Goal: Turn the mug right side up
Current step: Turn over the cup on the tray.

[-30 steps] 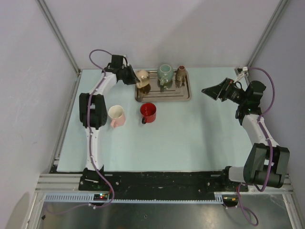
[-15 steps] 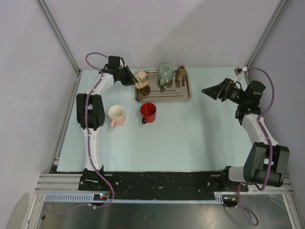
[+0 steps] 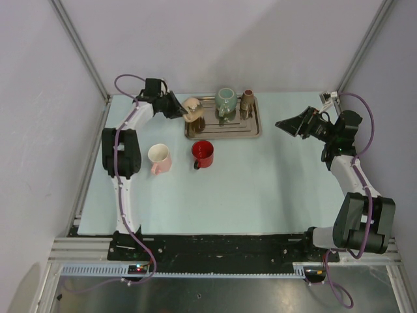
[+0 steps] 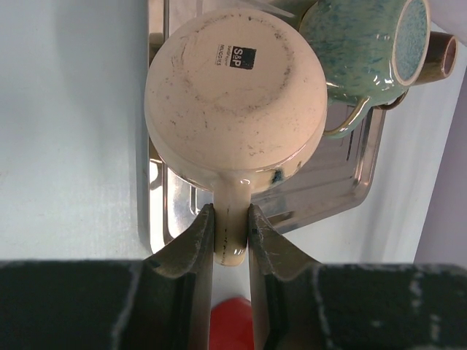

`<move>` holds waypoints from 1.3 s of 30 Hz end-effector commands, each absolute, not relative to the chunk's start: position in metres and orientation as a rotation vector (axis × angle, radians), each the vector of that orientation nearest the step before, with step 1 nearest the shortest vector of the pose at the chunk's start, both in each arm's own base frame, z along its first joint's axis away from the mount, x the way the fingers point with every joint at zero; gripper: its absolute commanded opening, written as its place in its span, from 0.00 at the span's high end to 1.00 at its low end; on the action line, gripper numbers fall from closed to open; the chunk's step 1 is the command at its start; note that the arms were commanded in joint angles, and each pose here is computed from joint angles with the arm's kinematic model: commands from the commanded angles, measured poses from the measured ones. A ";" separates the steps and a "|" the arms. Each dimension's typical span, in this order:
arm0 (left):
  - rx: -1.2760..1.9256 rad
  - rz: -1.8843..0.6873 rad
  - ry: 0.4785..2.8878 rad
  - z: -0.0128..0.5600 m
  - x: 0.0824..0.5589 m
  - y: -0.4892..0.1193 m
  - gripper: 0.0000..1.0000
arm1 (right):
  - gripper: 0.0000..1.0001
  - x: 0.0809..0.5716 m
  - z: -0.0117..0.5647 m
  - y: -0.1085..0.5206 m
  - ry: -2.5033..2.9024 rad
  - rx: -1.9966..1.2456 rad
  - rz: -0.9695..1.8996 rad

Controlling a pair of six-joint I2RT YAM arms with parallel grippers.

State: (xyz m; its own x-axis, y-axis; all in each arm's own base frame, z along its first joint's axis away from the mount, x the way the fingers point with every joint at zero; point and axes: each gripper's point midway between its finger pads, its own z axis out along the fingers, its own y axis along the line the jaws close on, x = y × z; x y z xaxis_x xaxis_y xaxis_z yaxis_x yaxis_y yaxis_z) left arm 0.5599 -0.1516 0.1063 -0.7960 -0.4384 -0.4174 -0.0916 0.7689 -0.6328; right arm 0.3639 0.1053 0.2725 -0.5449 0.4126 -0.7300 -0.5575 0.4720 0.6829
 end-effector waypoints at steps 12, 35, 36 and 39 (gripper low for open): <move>-0.373 -1.030 2.290 0.166 0.567 -0.162 1.00 | 0.01 0.367 0.274 0.104 1.731 -0.142 1.235; -0.296 -1.224 2.116 0.213 0.583 -0.184 1.00 | 0.01 0.373 0.265 0.119 1.737 -0.163 1.259; -0.289 -1.235 2.108 0.215 0.582 -0.185 1.00 | 0.01 0.373 0.265 0.120 1.737 -0.169 1.259; -0.277 -1.289 2.059 0.227 0.584 -0.191 1.00 | 0.01 0.373 0.263 0.124 1.738 -0.183 1.259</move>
